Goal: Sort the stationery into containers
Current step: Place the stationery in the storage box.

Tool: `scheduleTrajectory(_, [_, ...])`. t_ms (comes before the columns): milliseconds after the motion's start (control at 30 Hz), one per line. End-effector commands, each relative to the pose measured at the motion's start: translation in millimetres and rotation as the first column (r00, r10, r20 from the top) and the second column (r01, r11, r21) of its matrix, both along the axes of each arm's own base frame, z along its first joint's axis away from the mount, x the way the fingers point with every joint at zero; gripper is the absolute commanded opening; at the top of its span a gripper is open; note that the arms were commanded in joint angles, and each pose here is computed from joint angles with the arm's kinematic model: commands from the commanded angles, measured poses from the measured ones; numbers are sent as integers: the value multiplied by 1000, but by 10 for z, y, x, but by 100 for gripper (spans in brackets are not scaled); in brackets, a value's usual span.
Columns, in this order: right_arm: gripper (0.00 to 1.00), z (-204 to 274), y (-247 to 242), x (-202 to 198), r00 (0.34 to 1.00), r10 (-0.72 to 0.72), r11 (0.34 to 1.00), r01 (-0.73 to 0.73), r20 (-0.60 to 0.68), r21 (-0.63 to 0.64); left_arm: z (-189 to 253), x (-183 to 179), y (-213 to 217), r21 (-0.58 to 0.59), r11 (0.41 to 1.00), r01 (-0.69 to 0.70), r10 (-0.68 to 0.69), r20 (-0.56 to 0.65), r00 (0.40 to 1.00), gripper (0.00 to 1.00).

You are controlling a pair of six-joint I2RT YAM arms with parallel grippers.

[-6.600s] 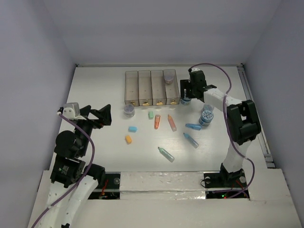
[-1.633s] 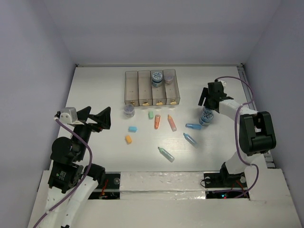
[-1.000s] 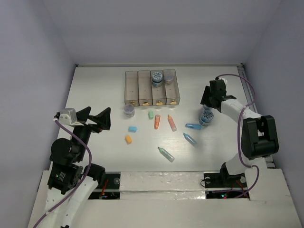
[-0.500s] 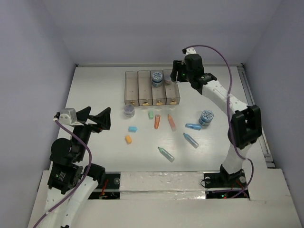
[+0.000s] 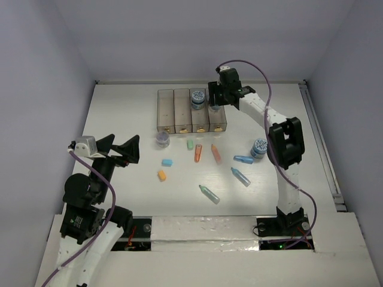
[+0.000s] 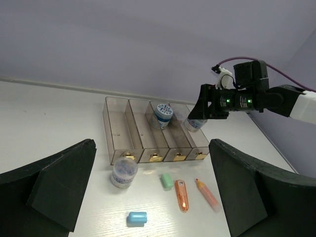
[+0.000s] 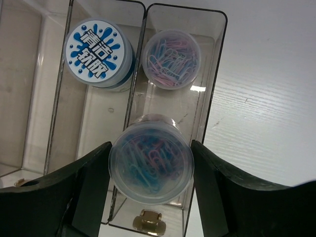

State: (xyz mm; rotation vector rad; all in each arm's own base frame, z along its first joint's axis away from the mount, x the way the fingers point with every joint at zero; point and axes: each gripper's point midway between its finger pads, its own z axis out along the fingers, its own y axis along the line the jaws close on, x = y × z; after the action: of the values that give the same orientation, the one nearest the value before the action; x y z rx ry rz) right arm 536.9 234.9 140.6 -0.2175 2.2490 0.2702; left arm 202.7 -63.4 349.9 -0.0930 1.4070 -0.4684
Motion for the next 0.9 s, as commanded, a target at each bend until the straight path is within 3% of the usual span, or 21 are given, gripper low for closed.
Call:
scheduleTrajectory(0, [45, 340, 114, 158, 996, 25, 1000, -27, 88, 15, 179, 2, 7, -6, 1000, -4, 4, 47, 999, 99])
scheduleTrajectory(600, [49, 81, 45, 334, 997, -22, 999, 26, 80, -46, 160, 24, 17, -4, 1000, -11, 11, 40, 999, 99])
scheduleTrajectory(733, [56, 64, 33, 361, 996, -32, 998, 36, 83, -52, 161, 28, 13, -4, 1000, -10, 10, 38, 999, 99])
scheduleTrajectory(833, [68, 61, 37, 375, 996, -34, 998, 38, 85, -51, 165, 28, 13, -5, 1000, -10, 10, 39, 999, 99])
scheduleTrajectory(867, [79, 68, 36, 379, 996, -35, 998, 40, 87, -51, 165, 28, 13, -5, 1000, -10, 10, 39, 999, 99])
